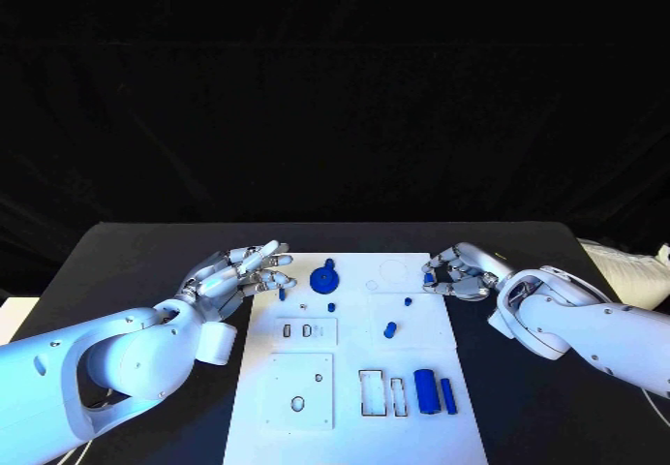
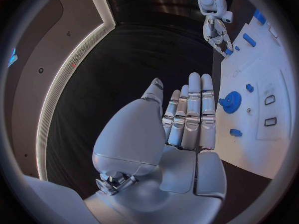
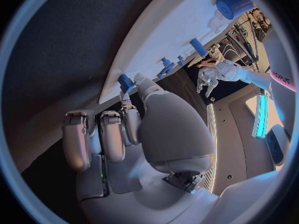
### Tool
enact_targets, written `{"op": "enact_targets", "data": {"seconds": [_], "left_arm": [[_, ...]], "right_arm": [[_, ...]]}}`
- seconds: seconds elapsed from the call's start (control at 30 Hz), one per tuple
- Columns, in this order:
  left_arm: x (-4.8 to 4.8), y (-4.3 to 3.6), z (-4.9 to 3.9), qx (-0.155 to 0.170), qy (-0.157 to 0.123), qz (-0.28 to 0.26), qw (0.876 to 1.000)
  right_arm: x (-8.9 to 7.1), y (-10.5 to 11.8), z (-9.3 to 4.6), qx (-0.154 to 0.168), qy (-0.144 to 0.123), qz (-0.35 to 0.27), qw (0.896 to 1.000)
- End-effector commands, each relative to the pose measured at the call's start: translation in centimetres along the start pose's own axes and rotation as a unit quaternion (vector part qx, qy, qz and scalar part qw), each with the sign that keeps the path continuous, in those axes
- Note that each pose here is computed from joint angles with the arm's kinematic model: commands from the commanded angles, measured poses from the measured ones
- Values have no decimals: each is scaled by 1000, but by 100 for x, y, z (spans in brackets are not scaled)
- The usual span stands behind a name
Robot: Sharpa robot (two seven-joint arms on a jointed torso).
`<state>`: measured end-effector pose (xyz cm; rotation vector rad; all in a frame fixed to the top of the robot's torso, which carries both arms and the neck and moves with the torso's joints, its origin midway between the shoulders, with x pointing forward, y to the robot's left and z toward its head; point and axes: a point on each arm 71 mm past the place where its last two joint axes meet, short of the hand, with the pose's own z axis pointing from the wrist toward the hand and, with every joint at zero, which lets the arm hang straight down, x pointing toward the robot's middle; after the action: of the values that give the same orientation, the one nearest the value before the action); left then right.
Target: Assemble the parts on the task board
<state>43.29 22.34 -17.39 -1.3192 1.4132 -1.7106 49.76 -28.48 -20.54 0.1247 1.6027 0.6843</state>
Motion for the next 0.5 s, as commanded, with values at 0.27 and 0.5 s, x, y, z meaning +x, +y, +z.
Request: {"op": "enact_targets", "data": {"seconds": [0.27, 0.5], "left_arm": [[16, -7, 5, 4, 5, -3, 1000], [15, -6, 7, 4, 4, -3, 1000]], "right_arm": [[25, 1, -5, -3, 12, -7, 1000], [28, -6, -5, -3, 13, -7, 1000]]}}
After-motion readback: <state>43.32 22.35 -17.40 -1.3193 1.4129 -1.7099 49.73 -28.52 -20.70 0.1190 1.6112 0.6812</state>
